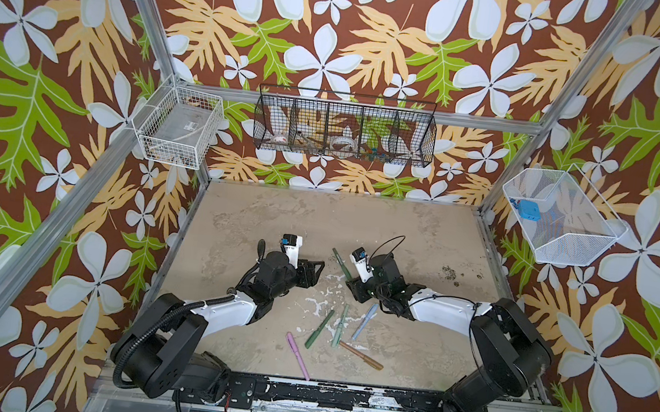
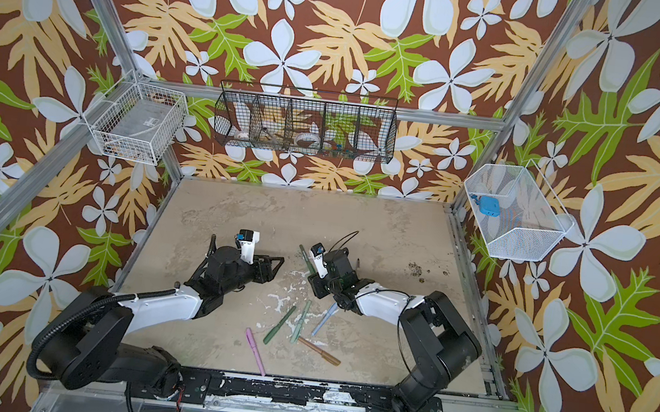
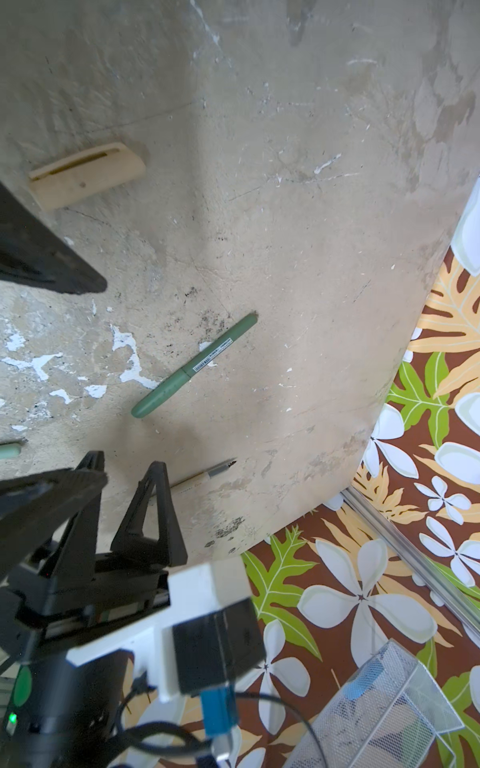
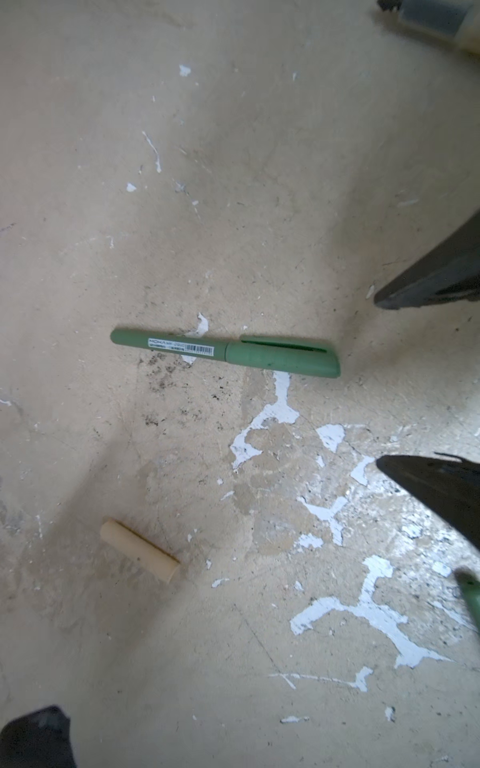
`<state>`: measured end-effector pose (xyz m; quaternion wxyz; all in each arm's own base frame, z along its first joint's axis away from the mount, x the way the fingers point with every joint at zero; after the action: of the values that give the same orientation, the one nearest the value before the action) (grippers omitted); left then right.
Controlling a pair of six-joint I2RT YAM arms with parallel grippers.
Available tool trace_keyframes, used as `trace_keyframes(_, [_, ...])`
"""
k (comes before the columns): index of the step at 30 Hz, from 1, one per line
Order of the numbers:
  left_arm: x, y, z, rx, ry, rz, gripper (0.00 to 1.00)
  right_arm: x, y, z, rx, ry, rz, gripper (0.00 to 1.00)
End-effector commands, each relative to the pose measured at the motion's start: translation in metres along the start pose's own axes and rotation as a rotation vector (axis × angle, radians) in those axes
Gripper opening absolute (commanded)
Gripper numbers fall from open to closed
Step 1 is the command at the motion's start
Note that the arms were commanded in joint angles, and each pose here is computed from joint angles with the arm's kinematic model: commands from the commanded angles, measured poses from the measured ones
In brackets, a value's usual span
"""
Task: Open the pen caps
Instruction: 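Move both grippers to the green pen and grasp it with right gripper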
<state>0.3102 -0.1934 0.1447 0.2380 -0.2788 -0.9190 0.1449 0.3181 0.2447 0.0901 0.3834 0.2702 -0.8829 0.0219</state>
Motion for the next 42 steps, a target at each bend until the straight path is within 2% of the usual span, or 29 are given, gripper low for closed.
trace_keyframes(1, [-0.005,-0.006,-0.003,-0.019,-0.001,0.037,0.67,-0.009,-0.003,0.002,0.006,0.034,0.026,0.53])
trace_keyframes(7, [-0.018,-0.003,0.007,-0.005,0.071,0.034,0.66,-0.028,-0.009,0.007,0.006,0.083,0.070,0.47])
trace_keyframes(19, [-0.025,-0.001,0.013,0.004,0.101,0.030,0.64,-0.056,-0.016,0.015,0.023,0.139,0.113,0.39])
trace_keyframes(25, [-0.025,-0.001,0.013,0.005,0.103,0.033,0.62,-0.061,-0.017,0.018,0.031,0.160,0.121,0.25])
trace_keyframes(32, [-0.023,-0.002,0.012,0.007,0.095,0.035,0.61,-0.053,-0.016,0.012,0.030,0.132,0.117,0.13])
trace_keyframes(35, [-0.021,-0.004,0.009,0.005,0.084,0.042,0.61,-0.042,-0.012,0.004,0.022,0.097,0.097,0.11])
trace_keyframes(42, [0.001,-0.019,-0.010,-0.020,-0.036,0.121,0.62,0.005,0.003,-0.022,0.015,-0.079,0.001,0.09])
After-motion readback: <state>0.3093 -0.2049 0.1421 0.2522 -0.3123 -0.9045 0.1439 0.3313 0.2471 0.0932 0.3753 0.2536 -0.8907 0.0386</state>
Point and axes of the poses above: each gripper's point midway between its finger pads, its own x axis back along the fingers, its own y axis along the line the jaws close on, z = x × y, the point moved 4 cm from there along x, back along the fingers, and after that the axes turned 10 degrees about -x, right-handed, at the moved point
